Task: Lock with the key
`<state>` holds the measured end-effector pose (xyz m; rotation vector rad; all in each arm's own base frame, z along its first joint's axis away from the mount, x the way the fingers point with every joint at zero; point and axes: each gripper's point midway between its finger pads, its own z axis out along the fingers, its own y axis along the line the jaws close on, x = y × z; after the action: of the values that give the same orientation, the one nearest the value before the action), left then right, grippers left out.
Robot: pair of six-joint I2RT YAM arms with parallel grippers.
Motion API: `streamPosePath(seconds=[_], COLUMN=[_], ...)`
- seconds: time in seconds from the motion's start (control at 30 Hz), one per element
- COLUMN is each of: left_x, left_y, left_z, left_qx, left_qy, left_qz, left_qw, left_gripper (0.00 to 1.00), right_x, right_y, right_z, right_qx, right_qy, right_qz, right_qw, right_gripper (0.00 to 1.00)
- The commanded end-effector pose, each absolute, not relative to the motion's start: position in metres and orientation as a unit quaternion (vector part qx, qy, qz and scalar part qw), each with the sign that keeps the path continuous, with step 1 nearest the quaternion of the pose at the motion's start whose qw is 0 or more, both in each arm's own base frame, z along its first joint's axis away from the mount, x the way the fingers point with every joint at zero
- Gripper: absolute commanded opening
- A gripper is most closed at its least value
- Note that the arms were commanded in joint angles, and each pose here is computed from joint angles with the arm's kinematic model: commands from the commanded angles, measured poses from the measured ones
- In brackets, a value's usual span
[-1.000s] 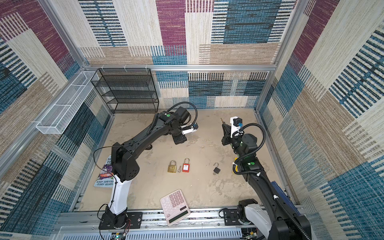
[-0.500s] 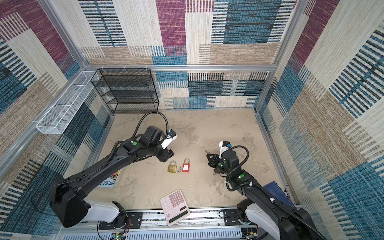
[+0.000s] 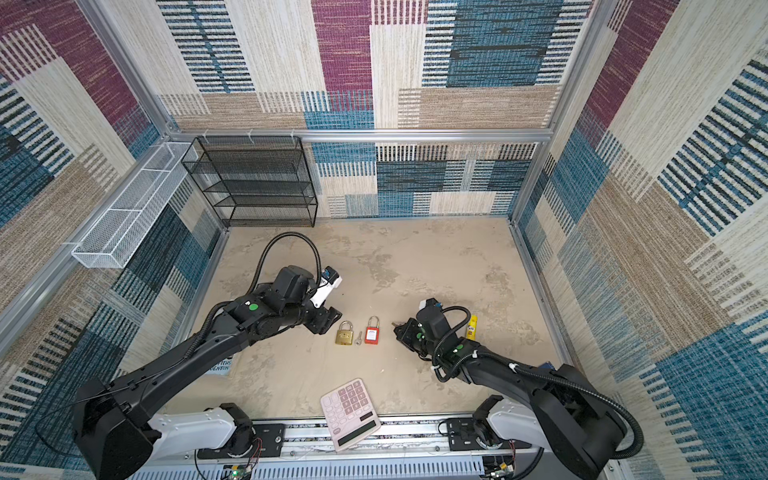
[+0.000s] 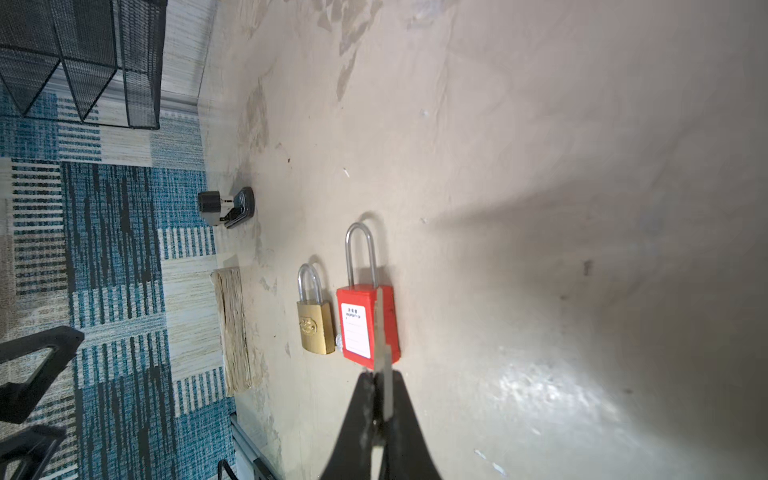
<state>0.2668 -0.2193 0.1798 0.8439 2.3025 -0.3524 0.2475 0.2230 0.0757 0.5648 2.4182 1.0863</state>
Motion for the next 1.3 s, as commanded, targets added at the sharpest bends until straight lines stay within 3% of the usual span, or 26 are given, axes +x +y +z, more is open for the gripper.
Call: streamPosePath(seconds=[0.0,0.57,0.8,1.27], left_x=[0.268,0.263,0.261,0.262], left_y=[-0.22,-0.212,-0.21,-0.216], left_z=[0.182,0.183,0.179,0.183], left_qx=[0.296,0.292,0.297,0.298], left_qy=[0.879,0.878,0.88,0.879], left_qz=[-0.147,-0.138,-0.134,-0.143], left_qw=[0.343,0.353,0.347,0.344], left_gripper=[0.68,0.68,0.69,0.69], right_x=[0.254,0.252,0.251,0.244], right_y=[0.231,0.256,0.253,0.243], right_z=[0.077,0.059,0.05,0.042], right_qx=[0.229,0.23,0.244,0.258], right_qy=[0.861,0.862,0.863,0.874], right_qz=[0.403,0.417,0.409,0.38], right_qw=[0.21,0.172,0.168,0.16], right_gripper=[0.0,0.0,0.06,0.56])
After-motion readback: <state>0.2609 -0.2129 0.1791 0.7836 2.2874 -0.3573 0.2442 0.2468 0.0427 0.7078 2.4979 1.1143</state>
